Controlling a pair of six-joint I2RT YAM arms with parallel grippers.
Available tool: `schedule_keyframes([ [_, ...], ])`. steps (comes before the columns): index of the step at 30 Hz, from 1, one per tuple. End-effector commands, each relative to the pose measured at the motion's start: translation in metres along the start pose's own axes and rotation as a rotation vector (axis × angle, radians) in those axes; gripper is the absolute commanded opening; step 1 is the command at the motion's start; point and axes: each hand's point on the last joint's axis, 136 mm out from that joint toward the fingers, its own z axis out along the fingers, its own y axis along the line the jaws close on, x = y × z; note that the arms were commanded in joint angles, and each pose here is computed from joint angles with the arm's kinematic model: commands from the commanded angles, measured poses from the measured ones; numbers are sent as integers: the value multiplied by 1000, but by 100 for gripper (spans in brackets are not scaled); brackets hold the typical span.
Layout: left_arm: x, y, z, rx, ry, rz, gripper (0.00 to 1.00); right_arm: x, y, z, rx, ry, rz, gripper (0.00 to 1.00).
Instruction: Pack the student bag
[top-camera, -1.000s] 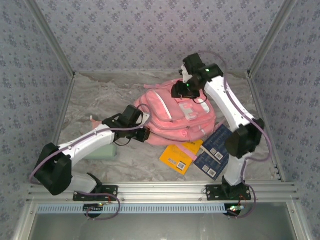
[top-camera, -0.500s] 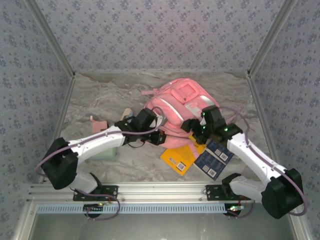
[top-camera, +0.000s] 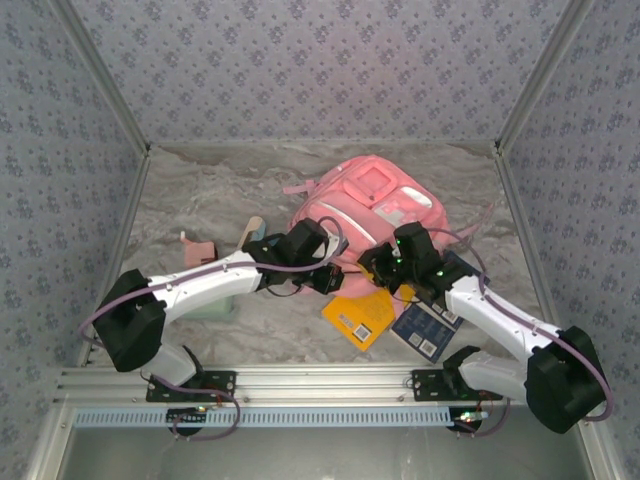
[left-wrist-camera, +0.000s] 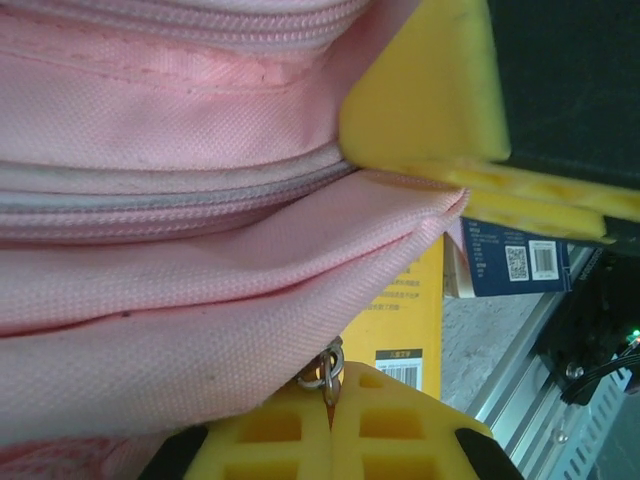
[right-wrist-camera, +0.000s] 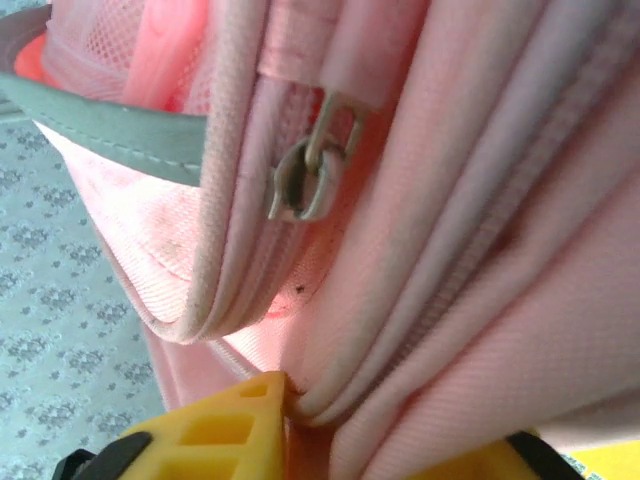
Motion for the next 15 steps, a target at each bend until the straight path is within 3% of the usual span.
schedule_keyframes([
  [1,-13,-17,-14,19,-37,97,0,-15,-4,-5,38,-72,-42,7],
  [3,-9,-10,-15,-20,-15,118,0,-18,-7,-9,49,-81,-48,0],
  [15,5,24,-21,-139,51,135,0,-25,-11,-35,105,-58,-151,0],
])
